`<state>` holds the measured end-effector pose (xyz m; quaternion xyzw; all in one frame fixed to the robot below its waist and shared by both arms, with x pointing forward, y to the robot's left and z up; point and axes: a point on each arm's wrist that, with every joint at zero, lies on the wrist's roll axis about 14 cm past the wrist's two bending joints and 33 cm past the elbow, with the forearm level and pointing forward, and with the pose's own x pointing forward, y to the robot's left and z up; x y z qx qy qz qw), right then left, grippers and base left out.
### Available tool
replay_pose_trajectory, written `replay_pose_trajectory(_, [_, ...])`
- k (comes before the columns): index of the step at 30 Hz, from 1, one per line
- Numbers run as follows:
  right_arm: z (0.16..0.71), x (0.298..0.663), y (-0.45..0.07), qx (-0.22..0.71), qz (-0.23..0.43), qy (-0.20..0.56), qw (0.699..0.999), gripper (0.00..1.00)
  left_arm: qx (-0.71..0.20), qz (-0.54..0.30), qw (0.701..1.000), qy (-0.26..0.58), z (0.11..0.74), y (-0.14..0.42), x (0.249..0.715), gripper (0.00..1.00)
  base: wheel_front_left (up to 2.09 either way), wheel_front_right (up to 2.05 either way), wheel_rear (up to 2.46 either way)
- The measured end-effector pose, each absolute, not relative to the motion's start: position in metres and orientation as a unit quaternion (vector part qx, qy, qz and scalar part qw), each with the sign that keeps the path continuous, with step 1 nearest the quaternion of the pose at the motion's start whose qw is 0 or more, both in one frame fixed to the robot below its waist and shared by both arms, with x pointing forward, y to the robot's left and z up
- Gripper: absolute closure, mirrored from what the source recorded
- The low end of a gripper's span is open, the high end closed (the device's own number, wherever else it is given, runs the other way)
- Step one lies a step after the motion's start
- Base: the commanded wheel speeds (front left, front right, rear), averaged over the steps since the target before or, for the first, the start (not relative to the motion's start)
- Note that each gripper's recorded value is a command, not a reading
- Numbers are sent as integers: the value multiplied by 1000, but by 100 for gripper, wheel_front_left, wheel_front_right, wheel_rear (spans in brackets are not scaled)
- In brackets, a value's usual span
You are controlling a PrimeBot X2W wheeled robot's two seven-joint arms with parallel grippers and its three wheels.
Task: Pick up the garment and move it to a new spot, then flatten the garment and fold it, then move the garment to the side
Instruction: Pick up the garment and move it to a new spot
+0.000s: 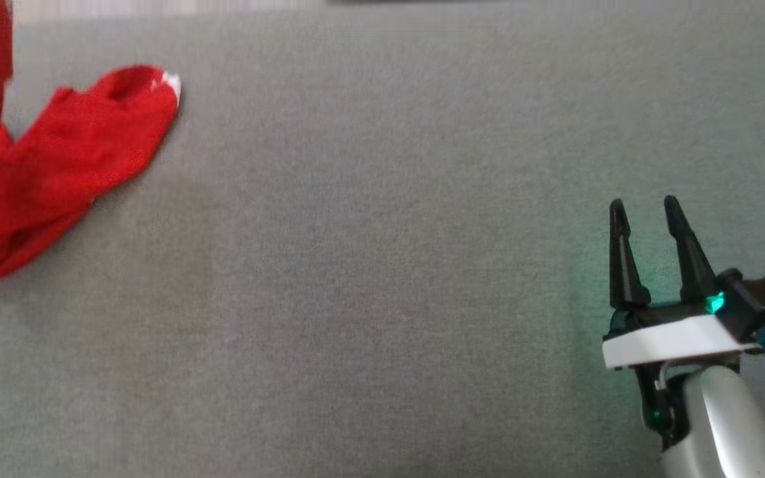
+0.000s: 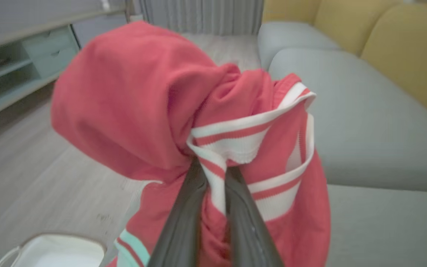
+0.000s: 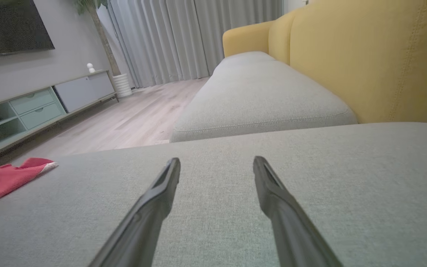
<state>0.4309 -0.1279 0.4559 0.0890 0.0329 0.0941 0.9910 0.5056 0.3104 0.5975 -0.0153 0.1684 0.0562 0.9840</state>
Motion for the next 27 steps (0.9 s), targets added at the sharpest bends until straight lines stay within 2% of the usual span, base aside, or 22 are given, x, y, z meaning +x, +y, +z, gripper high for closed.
replay_pose_trajectory(4, [470,417,-135,94,84,16,992,0,-1,-6,998,67,677,270,510,100,0,0,0])
replay_pose_trajectory(7, [475,405,-145,95,71,10,993,0,-4,-80,997,18,714,218,511,100,0,0,0])
replay_pose_trajectory(10, [482,398,-159,93,51,0,994,0,-25,-171,985,-3,728,150,510,100,0,0,0])
replay_pose_trajectory(16, [489,382,-191,85,7,-12,996,0,-79,-330,941,-2,722,28,495,100,0,0,0])
replay_pose_trajectory(21, [488,367,-218,78,-34,-12,996,0,-115,-407,904,57,672,-43,482,100,0,0,0])
replay_pose_trajectory(27, [481,350,-242,76,-76,0,994,0,-96,-398,889,205,529,-77,468,100,0,0,0])
